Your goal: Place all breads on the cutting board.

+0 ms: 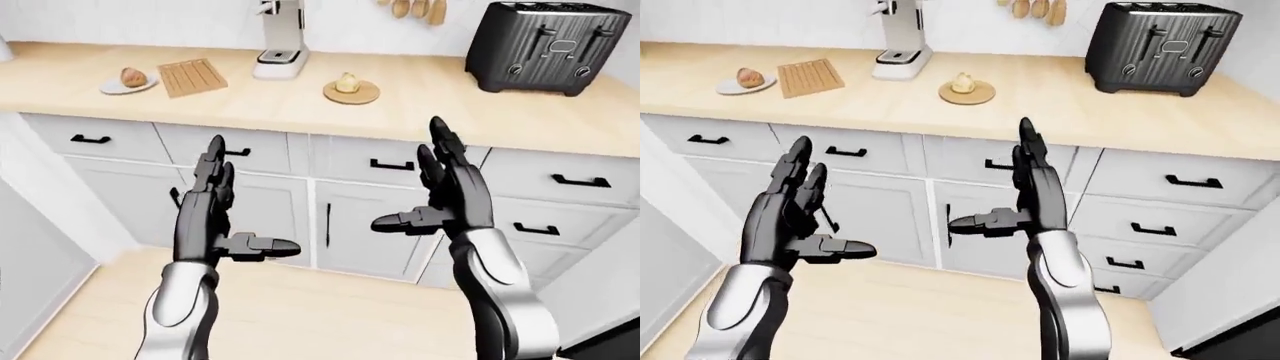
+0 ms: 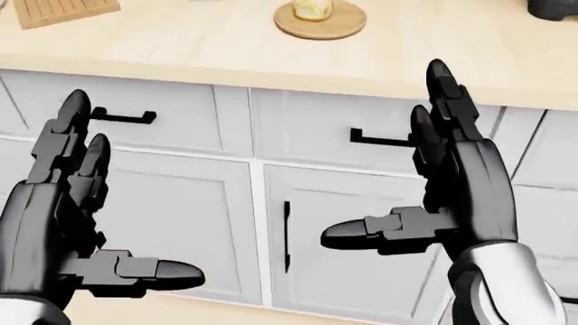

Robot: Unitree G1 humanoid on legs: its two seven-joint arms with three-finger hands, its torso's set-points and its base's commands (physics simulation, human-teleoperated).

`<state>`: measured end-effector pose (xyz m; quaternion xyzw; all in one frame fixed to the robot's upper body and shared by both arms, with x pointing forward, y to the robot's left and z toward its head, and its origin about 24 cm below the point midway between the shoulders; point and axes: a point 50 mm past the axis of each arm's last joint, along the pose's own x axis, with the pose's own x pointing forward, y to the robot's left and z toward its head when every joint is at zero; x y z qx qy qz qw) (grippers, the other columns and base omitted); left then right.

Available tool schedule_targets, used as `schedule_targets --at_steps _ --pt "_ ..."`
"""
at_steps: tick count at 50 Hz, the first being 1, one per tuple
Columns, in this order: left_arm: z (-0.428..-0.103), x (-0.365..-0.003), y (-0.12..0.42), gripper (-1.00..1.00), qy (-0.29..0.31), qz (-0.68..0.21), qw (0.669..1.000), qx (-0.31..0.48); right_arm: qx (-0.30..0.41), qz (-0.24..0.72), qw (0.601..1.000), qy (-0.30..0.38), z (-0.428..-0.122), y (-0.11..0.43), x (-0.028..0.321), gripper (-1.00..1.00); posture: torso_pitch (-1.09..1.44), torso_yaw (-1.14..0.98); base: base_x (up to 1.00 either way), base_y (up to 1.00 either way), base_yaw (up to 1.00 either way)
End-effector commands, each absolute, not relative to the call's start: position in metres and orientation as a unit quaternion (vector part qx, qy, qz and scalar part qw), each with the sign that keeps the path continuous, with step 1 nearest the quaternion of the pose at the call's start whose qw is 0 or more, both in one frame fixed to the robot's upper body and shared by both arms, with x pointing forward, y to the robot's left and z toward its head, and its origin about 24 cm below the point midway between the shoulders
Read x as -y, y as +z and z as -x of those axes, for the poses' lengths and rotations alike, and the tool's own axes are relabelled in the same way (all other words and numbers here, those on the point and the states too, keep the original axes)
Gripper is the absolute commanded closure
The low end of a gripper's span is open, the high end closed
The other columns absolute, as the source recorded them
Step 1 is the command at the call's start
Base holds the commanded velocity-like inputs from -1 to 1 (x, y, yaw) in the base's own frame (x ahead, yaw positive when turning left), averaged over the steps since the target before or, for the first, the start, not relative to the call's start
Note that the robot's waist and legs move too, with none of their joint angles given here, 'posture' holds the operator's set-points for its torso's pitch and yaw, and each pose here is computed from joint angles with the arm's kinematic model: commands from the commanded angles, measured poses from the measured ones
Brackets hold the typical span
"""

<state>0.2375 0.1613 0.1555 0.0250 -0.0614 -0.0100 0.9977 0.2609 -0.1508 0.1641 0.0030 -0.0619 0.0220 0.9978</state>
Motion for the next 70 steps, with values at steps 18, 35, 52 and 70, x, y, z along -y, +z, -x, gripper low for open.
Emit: schedule_targets --at_steps 18,35,52,70 --pt "-0.231 -0.162 0.177 -1.0 -0.013 -0.029 0.995 0.099 0.114 0.003 0.993 0.013 -0.25 0.194 0.152 -1.0 0.0 0.0 0.42 0.0 0.0" --pt "-0.227 -0.164 0.182 -1.0 -0.012 -0.028 0.994 0.108 0.123 0.0 0.992 0.022 -0.246 0.2 0.148 -1.0 0.0 0.0 0.05 0.0 0.0" --pt "-0.226 -0.166 0.181 -1.0 -0.011 -0.028 0.994 0.108 0.123 0.001 0.992 0.027 -0.246 0.202 0.144 -1.0 0.0 0.0 0.15 0.0 0.0" --pt "-0.222 -0.17 0.183 -1.0 -0.009 -0.025 0.993 0.112 0.133 0.003 0.99 0.038 -0.247 0.219 0.133 -1.0 0.0 0.0 0.07 0.0 0.0"
